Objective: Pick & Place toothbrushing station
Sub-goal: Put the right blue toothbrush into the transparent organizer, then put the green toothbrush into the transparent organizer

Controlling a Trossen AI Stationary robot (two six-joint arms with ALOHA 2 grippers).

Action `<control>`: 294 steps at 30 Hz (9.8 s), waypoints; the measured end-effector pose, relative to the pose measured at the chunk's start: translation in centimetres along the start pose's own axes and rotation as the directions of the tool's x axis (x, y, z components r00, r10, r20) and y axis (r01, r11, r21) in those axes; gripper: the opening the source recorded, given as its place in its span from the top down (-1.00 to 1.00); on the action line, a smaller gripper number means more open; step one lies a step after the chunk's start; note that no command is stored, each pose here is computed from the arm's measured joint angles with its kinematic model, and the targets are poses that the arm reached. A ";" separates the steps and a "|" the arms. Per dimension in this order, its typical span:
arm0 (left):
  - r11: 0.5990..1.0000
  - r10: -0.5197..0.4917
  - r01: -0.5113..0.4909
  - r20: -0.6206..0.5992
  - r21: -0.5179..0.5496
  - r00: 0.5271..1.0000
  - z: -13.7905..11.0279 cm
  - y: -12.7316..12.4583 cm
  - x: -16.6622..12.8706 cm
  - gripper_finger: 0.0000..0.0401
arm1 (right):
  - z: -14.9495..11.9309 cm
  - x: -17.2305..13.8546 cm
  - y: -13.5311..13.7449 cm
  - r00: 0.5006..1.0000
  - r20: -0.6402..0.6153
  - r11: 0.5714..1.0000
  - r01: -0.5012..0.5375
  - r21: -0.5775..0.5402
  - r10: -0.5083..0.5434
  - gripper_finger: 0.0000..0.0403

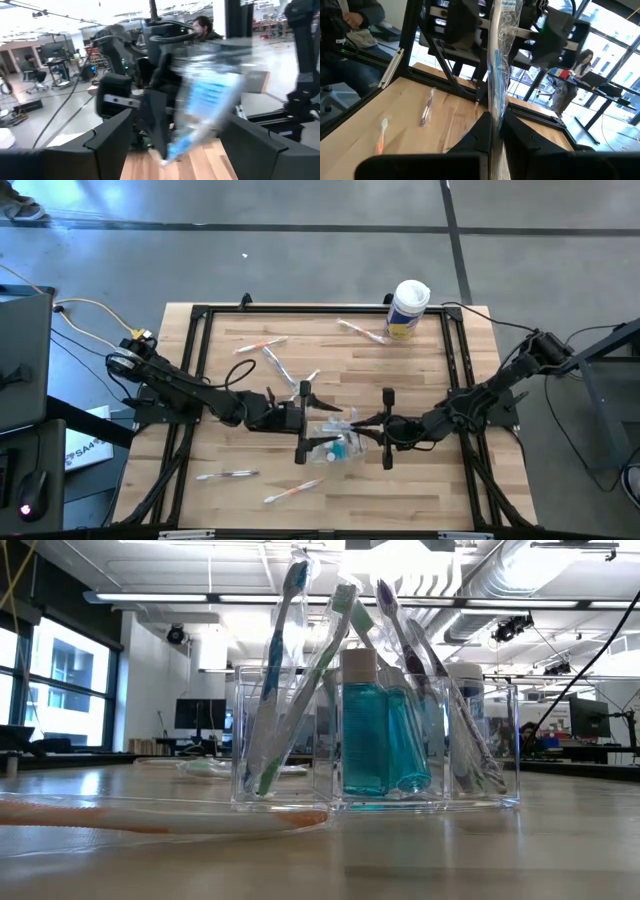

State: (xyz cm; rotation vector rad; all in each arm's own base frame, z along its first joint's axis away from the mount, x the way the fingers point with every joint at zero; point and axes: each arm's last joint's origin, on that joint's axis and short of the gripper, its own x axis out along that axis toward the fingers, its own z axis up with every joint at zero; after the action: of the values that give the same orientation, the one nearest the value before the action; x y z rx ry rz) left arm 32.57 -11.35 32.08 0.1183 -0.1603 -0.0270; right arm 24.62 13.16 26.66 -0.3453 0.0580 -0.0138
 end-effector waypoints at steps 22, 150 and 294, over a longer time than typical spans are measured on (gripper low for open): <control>0.998 0.002 -0.003 -0.013 -0.069 1.000 -0.6 1.8 0.6 -0.20 | -0.2 0.0 0.0 1.000 -0.020 1.000 0.011 -0.003 -0.011 0.91; 0.903 -0.187 -0.190 -0.751 -0.385 0.634 -7.7 -2.4 -0.8 0.42 | -1.5 -2.7 1.9 0.915 -0.231 0.942 0.333 -0.030 -0.331 -0.48; 0.754 -0.077 -0.643 -0.990 -0.136 0.120 -19.6 12.3 -6.3 0.92 | -2.3 -2.8 1.9 0.915 -0.281 0.953 0.302 0.000 -0.290 -0.48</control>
State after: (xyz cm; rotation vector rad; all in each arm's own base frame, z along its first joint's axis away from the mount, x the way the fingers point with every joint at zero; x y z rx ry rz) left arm 29.69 3.32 13.34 -0.5463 1.2293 0.4547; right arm 21.70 14.26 24.00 -0.3041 0.2837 -0.3651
